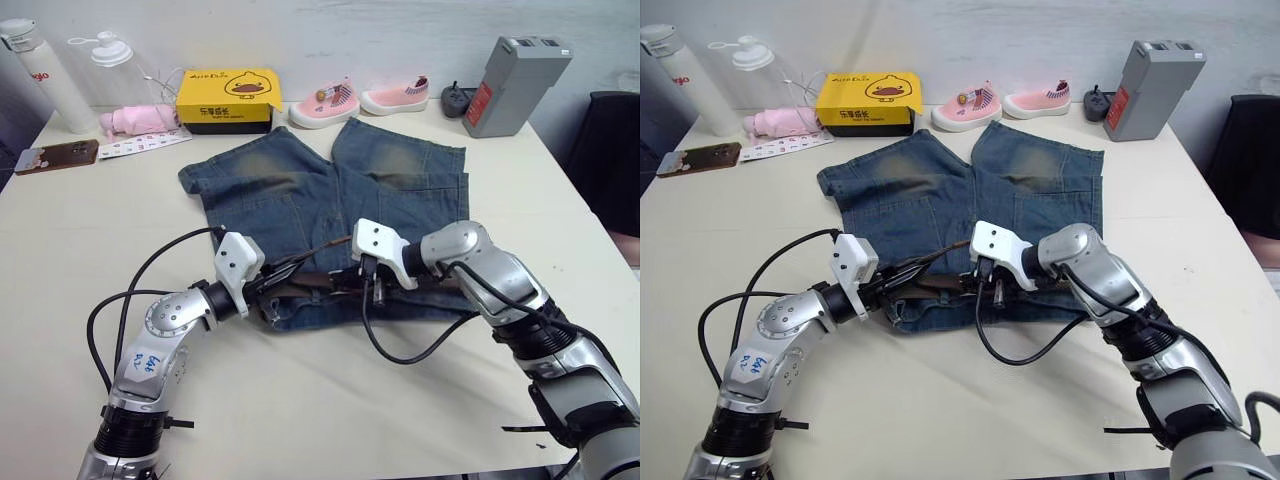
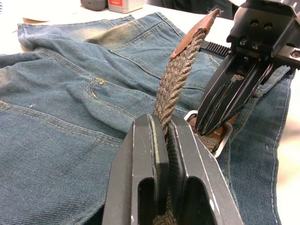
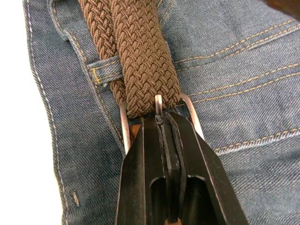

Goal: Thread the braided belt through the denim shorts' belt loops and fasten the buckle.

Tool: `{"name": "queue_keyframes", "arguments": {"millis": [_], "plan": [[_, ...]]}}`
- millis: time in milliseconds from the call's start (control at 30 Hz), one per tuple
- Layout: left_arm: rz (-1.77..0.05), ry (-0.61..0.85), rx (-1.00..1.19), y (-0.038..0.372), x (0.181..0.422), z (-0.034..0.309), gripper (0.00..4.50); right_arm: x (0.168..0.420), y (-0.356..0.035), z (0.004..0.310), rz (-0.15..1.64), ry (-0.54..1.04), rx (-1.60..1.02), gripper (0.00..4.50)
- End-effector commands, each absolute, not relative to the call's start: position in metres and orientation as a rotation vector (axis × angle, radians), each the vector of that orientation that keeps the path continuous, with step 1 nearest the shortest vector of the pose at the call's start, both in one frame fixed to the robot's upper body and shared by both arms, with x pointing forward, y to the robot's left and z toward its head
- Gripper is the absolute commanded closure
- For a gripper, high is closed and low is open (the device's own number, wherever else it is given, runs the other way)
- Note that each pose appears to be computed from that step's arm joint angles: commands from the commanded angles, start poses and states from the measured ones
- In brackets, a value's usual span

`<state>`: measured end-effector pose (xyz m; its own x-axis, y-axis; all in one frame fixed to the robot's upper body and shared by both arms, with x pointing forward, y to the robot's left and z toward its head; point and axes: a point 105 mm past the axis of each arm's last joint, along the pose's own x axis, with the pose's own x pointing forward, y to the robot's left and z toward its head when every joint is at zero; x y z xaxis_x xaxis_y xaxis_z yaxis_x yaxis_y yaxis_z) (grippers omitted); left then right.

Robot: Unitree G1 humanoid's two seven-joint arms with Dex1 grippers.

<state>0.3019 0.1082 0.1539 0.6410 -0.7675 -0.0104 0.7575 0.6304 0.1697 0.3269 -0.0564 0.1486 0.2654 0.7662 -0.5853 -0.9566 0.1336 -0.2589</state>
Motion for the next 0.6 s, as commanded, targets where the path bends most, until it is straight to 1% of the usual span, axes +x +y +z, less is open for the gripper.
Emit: {"name": "queue_keyframes", "arguments": {"millis": [33, 200, 267, 433, 500, 600], "plan": [[-0.866, -0.120, 0.175, 0.109, 0.302, 0.165, 4.50, 0.326, -0.051, 0.126, 1.304, 0.435, -0.713, 4.47], [-0.871, -0.128, 0.184, 0.110, 0.304, 0.168, 4.50, 0.320, -0.047, 0.106, 1.382, 0.588, -0.772, 4.47], [-0.872, -0.132, 0.191, 0.111, 0.305, 0.170, 4.50, 0.317, -0.047, 0.102, 1.406, 0.617, -0.787, 4.47], [-0.878, -0.169, 0.245, 0.120, 0.314, 0.188, 4.50, 0.313, -0.037, 0.080, 1.467, 0.722, -0.875, 4.47], [-0.887, -0.180, 0.265, 0.123, 0.317, 0.196, 4.50, 0.307, -0.039, 0.069, 1.495, 0.768, -0.914, 4.47], [-0.953, -0.200, 0.299, 0.121, 0.319, 0.211, 4.50, 0.304, -0.044, 0.052, 1.492, 0.823, -0.967, 4.47]]}}
